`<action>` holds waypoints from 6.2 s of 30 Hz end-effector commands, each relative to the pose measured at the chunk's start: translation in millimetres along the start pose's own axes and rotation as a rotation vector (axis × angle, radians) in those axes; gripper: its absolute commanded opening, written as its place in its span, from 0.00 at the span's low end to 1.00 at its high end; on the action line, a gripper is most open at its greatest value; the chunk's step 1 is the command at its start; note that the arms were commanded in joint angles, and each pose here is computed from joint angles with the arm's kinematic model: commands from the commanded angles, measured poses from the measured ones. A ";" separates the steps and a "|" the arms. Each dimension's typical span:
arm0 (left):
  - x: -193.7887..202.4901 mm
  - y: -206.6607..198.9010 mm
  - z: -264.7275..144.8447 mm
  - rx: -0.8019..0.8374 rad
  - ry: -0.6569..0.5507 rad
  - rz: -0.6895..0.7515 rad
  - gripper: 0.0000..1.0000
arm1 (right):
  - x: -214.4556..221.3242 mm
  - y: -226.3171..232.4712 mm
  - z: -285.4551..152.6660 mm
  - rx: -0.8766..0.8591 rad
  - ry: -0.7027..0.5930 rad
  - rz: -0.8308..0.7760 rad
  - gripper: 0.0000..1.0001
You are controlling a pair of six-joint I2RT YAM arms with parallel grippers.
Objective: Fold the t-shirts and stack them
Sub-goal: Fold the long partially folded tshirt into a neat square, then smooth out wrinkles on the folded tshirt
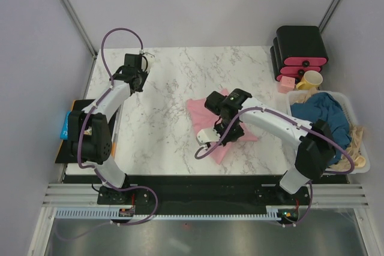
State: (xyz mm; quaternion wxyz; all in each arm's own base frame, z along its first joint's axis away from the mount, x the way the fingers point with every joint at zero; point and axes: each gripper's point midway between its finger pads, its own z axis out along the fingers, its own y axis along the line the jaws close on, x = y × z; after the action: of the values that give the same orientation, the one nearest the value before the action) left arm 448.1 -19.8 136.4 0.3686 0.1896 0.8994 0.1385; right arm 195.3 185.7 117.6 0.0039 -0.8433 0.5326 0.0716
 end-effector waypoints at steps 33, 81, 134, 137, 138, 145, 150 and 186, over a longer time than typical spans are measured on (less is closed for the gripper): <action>18.9 -13.3 -1.3 0.063 0.030 0.012 0.36 | 21.3 -272.2 26.3 0.537 -0.009 0.184 0.60; -64.2 -284.2 -126.3 1.006 -0.131 0.287 0.60 | 107.5 -163.7 -7.2 0.014 -0.699 0.987 0.31; -63.3 -284.8 -87.5 0.818 -0.085 0.337 0.02 | 119.1 -167.6 -17.1 0.066 -0.758 1.034 0.42; -63.8 -274.3 -91.2 0.781 -0.102 0.350 0.02 | 118.9 -164.4 -13.3 0.056 -0.752 1.038 0.41; -61.5 -271.9 -91.5 0.772 -0.101 0.355 0.02 | 119.3 -163.7 -13.2 0.055 -0.752 1.042 0.41; -45.8 -246.6 -86.1 0.699 -0.096 0.405 0.05 | 116.3 -164.3 -14.7 0.062 -0.756 1.034 0.41; -13.3 -233.8 -47.2 0.607 -0.027 0.456 0.11 | 113.7 -165.0 -17.6 0.068 -0.765 1.034 0.41; -51.7 -178.9 -47.9 0.304 -0.275 0.429 0.58 | 90.3 -242.8 10.9 -0.038 -0.979 1.135 0.52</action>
State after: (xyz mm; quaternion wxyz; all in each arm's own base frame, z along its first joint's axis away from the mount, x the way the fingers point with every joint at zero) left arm 411.7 -205.7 135.4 0.4159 0.4186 0.8047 0.0655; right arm 429.3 197.0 62.2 0.1539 -0.3039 0.8402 0.4219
